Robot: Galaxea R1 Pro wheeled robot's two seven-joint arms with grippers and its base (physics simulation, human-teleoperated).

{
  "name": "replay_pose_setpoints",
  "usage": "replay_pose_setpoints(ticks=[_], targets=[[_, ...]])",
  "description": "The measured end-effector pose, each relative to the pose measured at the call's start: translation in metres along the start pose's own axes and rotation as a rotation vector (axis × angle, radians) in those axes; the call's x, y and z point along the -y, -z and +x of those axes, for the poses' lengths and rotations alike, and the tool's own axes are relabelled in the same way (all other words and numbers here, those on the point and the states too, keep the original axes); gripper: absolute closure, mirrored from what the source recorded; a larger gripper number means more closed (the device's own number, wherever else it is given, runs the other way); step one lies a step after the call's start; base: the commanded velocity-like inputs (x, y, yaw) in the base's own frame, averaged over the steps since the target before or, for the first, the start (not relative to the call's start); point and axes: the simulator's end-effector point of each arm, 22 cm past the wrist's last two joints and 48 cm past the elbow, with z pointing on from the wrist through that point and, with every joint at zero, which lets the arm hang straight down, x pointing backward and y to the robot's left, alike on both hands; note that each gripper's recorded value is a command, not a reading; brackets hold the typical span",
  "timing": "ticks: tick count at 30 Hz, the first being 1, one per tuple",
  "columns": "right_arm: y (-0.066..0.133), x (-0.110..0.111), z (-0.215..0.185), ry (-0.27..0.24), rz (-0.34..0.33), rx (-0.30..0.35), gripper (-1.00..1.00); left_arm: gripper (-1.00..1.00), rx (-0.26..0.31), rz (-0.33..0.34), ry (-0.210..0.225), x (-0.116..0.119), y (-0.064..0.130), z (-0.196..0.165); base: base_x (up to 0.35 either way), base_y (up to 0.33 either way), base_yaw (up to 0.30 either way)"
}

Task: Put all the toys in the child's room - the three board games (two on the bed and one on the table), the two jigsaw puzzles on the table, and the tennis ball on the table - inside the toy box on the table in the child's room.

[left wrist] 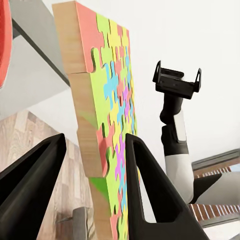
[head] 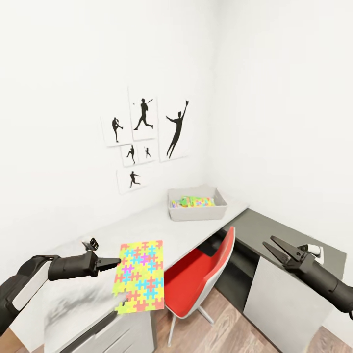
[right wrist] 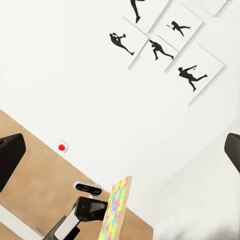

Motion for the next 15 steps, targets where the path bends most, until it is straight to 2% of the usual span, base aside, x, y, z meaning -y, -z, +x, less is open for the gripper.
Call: replay_pose_setpoints(ticks=[5,15], targets=[[0.0001,0.0005,-0.0008,0.005,0.003,0.003,-1.00,1.00,0.000,0.000,0.000,-0.0001,0.0000,0.0000,0.153,-0.004,-0.004],[-0.0005,0.0010,-0.0008,0.008,0.008,0.002,-1.00,1.00,0.000,0.000,0.000,-0.0003,-0.0001,-0.0001,0.015,-0.002,0.000]])
